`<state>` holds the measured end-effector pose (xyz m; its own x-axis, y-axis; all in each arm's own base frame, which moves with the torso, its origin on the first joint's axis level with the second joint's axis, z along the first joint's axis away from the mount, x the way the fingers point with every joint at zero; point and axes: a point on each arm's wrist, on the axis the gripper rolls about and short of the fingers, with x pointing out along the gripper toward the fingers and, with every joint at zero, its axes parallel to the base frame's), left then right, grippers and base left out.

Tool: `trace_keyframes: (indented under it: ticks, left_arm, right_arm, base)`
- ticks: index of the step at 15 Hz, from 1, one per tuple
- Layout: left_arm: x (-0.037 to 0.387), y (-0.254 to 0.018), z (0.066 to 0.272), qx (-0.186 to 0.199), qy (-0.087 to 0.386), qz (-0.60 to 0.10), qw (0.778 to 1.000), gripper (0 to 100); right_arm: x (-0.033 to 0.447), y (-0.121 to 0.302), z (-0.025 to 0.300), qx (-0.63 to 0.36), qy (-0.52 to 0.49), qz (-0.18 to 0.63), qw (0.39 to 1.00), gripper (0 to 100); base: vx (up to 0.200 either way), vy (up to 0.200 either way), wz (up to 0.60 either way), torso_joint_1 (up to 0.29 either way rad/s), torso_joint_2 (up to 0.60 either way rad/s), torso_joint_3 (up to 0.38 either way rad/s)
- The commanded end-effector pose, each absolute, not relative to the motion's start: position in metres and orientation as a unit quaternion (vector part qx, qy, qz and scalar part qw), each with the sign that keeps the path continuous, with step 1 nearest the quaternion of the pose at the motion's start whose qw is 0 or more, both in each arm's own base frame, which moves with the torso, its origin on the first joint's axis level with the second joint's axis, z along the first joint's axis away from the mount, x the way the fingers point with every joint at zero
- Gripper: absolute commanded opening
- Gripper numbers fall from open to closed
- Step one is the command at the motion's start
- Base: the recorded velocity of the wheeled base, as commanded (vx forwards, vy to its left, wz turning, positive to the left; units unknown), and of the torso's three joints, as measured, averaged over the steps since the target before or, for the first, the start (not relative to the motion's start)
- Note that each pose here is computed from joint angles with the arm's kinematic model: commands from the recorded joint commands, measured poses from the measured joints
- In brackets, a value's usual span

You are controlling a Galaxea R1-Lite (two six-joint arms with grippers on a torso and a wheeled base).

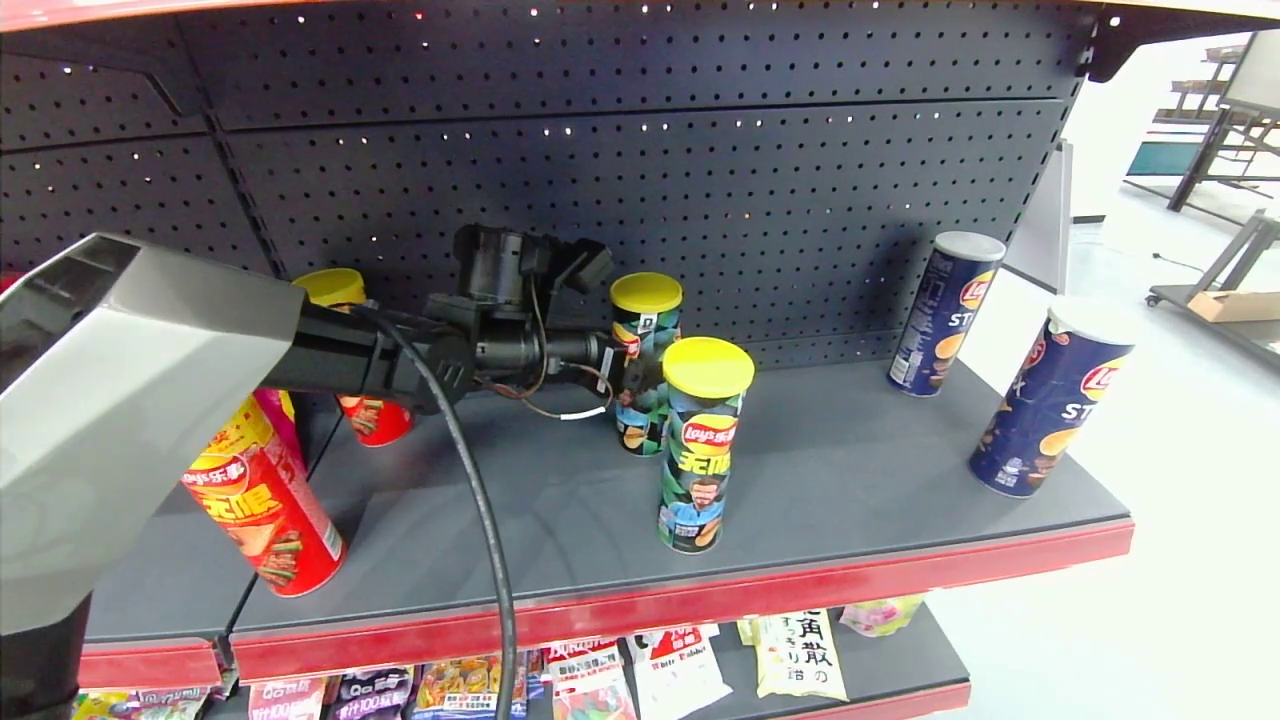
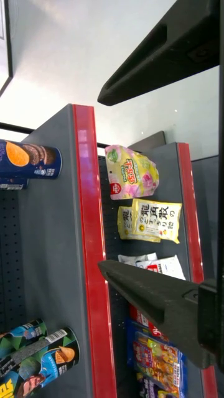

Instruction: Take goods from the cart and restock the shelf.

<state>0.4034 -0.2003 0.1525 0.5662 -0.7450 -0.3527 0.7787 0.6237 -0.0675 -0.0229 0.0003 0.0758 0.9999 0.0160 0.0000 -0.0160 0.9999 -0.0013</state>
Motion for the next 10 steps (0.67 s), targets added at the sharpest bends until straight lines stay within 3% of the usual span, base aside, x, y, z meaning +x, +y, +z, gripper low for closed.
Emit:
trace_keyframes:
  ticks: [1,7,10]
  left_arm:
    - [0.394,-0.194,0.163,0.048,0.172,-0.429,0.885,100]
    - [0.384,-0.185,0.167,0.047,0.184,-0.425,0.885,100]
    - [0.368,-0.178,0.169,0.047,0.220,-0.424,0.877,100]
  right_arm:
    - [-0.023,0.000,0.076,-0.001,0.000,0.008,1.000,100]
    - [-0.023,0.000,0.076,-0.001,0.000,0.008,1.000,100]
    - [-0.023,0.000,0.076,-0.001,0.000,0.008,1.000,100]
  base:
    - [0.000,0.000,0.00,0.000,0.00,0.000]
    - [0.000,0.000,0.00,0.000,0.00,0.000]
    - [0.000,0.000,0.00,0.000,0.00,0.000]
